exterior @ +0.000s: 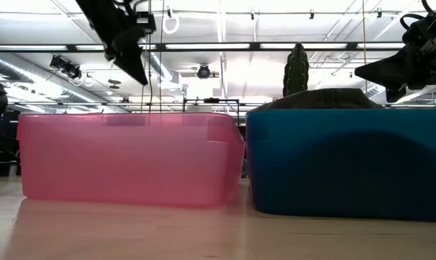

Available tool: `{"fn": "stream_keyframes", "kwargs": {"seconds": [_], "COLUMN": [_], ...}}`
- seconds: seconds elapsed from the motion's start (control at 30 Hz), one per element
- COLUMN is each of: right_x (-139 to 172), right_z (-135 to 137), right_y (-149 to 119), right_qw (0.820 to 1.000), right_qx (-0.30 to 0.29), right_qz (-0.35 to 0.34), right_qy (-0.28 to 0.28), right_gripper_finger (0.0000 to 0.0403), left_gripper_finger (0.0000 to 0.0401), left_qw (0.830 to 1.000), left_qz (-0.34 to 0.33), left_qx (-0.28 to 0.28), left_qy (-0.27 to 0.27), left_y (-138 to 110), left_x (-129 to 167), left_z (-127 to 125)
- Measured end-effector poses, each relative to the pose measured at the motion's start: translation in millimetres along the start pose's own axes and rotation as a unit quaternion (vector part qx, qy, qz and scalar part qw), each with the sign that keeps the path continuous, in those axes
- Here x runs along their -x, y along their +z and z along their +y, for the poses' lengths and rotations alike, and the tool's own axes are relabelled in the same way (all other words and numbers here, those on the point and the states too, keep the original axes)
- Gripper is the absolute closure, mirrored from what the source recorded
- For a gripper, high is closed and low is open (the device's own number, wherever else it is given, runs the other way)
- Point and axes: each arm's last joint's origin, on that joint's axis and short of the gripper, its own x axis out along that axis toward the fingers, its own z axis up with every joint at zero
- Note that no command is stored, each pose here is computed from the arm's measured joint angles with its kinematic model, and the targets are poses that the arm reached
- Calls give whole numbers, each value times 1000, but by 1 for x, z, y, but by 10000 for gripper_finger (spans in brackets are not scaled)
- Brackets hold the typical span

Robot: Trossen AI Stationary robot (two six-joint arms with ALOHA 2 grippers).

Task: Pick & Place hat
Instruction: Put the left blue cap into the red bin

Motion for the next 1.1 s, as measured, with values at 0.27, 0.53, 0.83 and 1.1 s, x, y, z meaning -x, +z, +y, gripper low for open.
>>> {"fn": "stream_keyframes", "kwargs": {"seconds": [0.27, 0.53, 0.83, 1.1], "right_x": [0, 0, 0, 0], "right_z": [0, 0, 0, 0], "right_y": [0, 0, 0, 0], "right_qw": [1000, 1000, 1000, 1000], "right_qx": [0, 0, 0, 0], "right_qz": [0, 0, 0, 0], "right_qy": [0, 0, 0, 0], "right_gripper_finger": [389, 389, 389, 389], "left_gripper_finger": [388, 368, 236, 163], "left_qw": [991, 979, 959, 941], "left_qz": [76, 153, 209, 244], "left_qx": [107, 121, 180, 223], "left_qy": [29, 56, 66, 73], "left_y": [1, -4, -11, -15], "left_x": [-31, -62, -83, -95], "left_z": [35, 52, 53, 49]}}
